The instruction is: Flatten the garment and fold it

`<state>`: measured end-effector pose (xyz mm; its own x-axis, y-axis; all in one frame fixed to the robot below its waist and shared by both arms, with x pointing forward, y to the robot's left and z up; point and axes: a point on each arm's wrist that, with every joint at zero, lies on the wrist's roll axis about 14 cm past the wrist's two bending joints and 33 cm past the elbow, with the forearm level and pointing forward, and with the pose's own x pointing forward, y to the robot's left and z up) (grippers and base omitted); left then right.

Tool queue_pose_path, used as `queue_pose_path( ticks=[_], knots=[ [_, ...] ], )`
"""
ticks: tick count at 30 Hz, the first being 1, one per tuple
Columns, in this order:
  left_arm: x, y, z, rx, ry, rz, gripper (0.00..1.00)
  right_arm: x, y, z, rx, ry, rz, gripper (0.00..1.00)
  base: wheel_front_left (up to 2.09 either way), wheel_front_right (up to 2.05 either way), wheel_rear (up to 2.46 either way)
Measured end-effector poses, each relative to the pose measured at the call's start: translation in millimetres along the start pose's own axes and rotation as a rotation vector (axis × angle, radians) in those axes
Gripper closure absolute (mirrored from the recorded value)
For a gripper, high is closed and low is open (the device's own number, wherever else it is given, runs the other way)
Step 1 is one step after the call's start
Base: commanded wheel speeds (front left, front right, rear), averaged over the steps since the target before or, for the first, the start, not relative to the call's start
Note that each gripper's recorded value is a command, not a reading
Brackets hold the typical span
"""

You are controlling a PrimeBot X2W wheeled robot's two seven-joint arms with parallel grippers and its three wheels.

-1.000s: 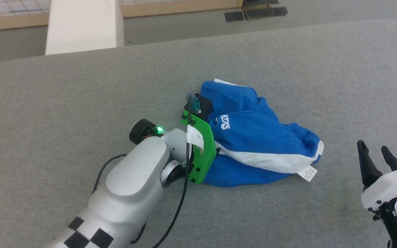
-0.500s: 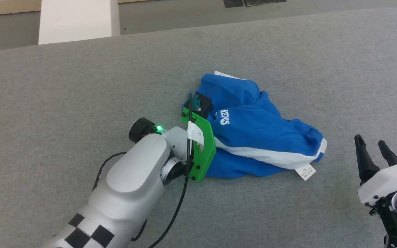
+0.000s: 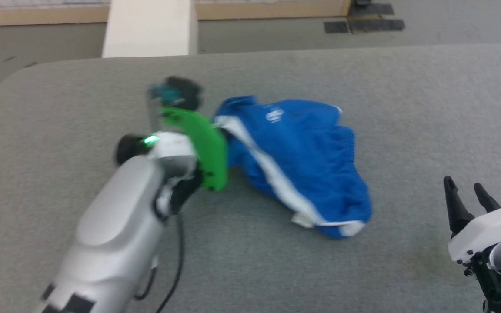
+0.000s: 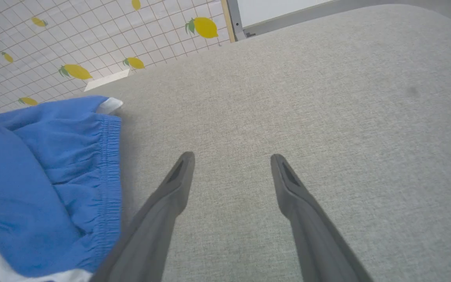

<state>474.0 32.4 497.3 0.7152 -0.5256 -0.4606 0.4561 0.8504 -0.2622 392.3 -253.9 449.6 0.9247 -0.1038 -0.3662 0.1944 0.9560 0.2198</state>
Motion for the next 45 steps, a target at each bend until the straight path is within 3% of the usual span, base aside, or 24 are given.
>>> queue_pose_path(
  ticks=[6, 12, 13, 14, 15, 21, 30, 38, 45],
  knots=[
    [-60, 85, -57, -0.230, 0.028, 0.289, 1.00, 3, 33, 4, -0.019, -0.002, 0.092, 0.00, 0.00, 0.00, 0.00],
    [-98, 89, -144, -0.425, 0.173, 0.363, 1.00, 3, 52, 5, -0.031, -0.001, 0.144, 0.00, 0.00, 0.00, 0.00],
    [-100, 88, -149, -0.446, 0.174, 0.367, 0.86, 3, 55, 5, -0.034, 0.000, 0.152, 0.00, 0.00, 0.00, 0.00],
    [-101, 87, -148, -0.460, 0.161, 0.368, 0.47, 3, 58, 5, -0.036, 0.001, 0.158, 0.00, 0.00, 0.00, 0.00],
    [-102, 86, -144, -0.477, 0.129, 0.365, 0.00, 3, 60, 5, -0.039, 0.004, 0.166, 0.00, 0.00, 0.00, 0.00],
    [-119, 100, -83, -0.467, -0.202, 0.372, 0.00, -1, 72, 4, -0.052, 0.003, 0.201, 0.00, 0.00, 0.00, 0.00],
    [-176, 121, -38, -0.135, -0.613, 0.548, 0.00, -8, 88, -1, -0.073, 0.021, 0.248, 0.00, 0.00, 0.00, 0.00],
    [-173, 112, -48, -0.067, -0.639, 0.563, 0.00, -8, 119, -23, -0.132, 0.128, 0.332, 0.00, 0.00, 0.00, 0.00],
    [-161, 109, -46, -0.072, -0.645, 0.550, 0.00, 1, 188, -33, -0.307, 0.266, 0.497, 0.00, 0.00, 0.00, 0.00]
  ],
)
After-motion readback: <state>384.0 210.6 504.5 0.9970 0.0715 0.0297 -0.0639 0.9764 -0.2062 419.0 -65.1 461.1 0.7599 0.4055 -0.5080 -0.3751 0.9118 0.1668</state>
